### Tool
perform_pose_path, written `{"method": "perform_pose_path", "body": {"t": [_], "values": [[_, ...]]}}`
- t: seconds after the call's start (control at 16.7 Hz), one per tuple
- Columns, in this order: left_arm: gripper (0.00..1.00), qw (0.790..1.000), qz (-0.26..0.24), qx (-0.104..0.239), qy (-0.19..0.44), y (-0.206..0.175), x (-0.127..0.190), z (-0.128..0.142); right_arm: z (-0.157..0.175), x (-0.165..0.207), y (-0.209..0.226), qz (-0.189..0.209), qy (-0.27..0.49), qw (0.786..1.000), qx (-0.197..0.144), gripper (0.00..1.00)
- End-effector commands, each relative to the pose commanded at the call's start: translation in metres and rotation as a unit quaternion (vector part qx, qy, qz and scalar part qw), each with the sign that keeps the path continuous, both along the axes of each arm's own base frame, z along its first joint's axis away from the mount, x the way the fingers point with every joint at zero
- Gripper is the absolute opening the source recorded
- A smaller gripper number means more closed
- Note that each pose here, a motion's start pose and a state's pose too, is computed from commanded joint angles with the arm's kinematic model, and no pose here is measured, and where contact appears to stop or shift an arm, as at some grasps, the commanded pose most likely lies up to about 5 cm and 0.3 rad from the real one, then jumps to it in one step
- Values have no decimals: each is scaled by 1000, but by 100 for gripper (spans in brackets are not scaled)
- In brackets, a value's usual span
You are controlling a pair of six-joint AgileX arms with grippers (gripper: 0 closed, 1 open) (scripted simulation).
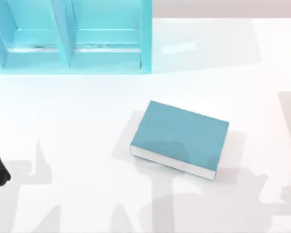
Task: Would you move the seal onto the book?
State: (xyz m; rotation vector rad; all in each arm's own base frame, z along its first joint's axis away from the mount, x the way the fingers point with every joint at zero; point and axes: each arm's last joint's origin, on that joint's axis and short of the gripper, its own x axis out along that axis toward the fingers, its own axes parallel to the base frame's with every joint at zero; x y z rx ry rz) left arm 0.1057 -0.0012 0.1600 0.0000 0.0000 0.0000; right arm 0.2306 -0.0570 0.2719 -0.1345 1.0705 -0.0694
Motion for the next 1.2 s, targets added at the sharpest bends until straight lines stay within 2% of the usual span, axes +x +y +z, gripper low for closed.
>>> {"method": "perform_pose_path", "body": {"t": [0.24,0.42,0.66,1.02,1.2], "values": [[100,1000,0,0,0,0,0,0,-14,59,-41,-13,150,988,31,100],[100,1000,0,0,0,0,0,0,-25,88,-68,-20,214,975,54,100],[100,1000,0,0,0,0,0,0,-30,104,-88,-26,241,968,68,100],[100,1000,0,0,0,0,0,0,-30,105,-88,-25,241,968,67,100],[100,1000,0,0,0,0,0,0,-52,106,-89,-26,245,967,70,100]]}}
